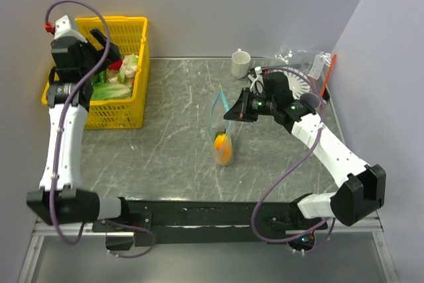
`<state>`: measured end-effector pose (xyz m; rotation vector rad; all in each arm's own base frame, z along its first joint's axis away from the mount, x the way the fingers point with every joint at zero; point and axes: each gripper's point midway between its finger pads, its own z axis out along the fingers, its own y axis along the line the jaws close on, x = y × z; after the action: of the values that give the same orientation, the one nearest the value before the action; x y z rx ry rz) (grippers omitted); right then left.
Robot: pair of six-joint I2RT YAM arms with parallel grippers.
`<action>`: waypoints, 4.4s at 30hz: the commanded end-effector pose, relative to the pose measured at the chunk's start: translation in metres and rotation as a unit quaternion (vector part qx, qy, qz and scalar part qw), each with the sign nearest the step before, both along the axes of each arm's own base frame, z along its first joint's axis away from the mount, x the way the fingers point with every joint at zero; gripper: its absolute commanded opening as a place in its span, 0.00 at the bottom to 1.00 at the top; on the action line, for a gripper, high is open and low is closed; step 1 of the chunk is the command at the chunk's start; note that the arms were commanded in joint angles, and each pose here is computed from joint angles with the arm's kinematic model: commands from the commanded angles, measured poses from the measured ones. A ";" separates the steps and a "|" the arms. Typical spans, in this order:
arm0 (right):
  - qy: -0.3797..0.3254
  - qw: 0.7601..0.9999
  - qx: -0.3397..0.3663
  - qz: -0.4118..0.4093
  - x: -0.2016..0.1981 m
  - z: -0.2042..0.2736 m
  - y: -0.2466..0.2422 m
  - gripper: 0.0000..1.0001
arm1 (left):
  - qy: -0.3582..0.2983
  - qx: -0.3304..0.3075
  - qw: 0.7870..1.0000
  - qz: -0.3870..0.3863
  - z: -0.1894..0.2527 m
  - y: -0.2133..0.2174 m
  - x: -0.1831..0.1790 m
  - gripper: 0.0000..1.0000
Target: Place the food in the zip-top bag and seal the zipper
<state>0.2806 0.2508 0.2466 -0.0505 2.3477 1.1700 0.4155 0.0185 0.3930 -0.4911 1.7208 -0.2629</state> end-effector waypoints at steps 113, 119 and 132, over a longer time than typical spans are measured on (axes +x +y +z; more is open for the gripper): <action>-0.045 0.999 0.021 -0.006 -0.001 0.040 -0.011 0.00 | -0.007 -0.310 0.881 -0.359 -0.076 -0.327 -0.144 0.01; -0.052 0.998 0.019 -0.007 -0.001 0.043 -0.012 0.00 | 0.033 -0.238 0.907 -0.345 -0.106 -0.342 -0.135 0.01; -0.067 0.997 -0.010 -0.041 0.008 0.040 -0.025 0.00 | 0.114 -0.051 0.934 -0.335 -0.147 -0.359 -0.131 0.01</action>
<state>0.2807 0.2141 0.2230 0.0677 2.4446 0.9793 0.3002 -0.3391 0.2828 -0.1554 1.9110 -1.0160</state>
